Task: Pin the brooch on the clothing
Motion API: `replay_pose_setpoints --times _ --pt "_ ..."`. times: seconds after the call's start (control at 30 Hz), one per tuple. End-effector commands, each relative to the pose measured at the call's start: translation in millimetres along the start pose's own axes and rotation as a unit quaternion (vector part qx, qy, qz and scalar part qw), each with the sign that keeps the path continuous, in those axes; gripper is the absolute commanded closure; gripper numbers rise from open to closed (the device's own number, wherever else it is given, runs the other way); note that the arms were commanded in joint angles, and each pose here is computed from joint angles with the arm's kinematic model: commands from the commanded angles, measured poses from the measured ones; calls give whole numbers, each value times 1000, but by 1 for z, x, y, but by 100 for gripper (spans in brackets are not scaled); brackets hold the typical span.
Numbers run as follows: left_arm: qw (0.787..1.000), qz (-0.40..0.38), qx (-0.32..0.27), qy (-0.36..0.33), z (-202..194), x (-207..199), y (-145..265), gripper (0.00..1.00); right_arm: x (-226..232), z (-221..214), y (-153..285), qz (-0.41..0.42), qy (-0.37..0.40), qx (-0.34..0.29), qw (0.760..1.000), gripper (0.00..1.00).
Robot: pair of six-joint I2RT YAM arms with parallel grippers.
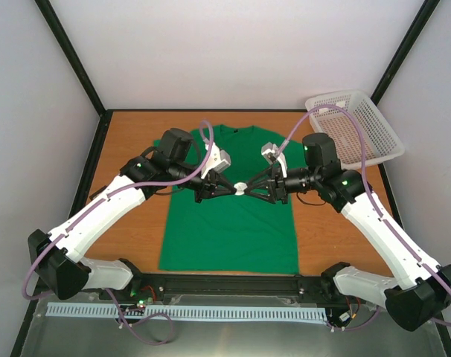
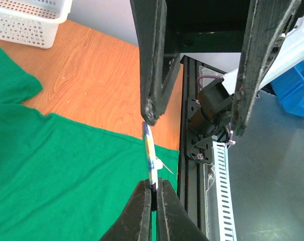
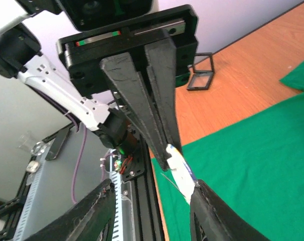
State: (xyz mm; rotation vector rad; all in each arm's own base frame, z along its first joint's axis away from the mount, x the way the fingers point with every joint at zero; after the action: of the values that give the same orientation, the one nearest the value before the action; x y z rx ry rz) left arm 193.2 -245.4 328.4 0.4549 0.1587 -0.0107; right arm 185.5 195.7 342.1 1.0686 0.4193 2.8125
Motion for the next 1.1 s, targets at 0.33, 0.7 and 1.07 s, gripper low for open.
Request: replay_pose_setpoints --times 0.33,0.7,1.07 --pt "998 -40 -29 -32 14 -14 5 99 -8 0 -3 2 -6 1 1000 73" --pt "998 -13 -65 -24 20 -17 13 82 3 6 3 23 -12 -59 998 97" --pt "974 -6 -226 22 13 -39 34 49 26 7 21 60 -27 -164 984 97"
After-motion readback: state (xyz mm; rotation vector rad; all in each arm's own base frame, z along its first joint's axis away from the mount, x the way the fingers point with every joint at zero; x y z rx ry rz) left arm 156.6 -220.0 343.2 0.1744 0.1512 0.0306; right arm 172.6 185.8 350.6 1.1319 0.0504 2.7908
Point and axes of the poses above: each gripper's point midway between its finger pads, its own y axis back along the fingers, its own x axis along the line the jaws close on, z = x × y, the point moved 7 cm from there along y, back along the fingers, and after that the axes turned 11 degrees about -y, right-handed, at the moved point
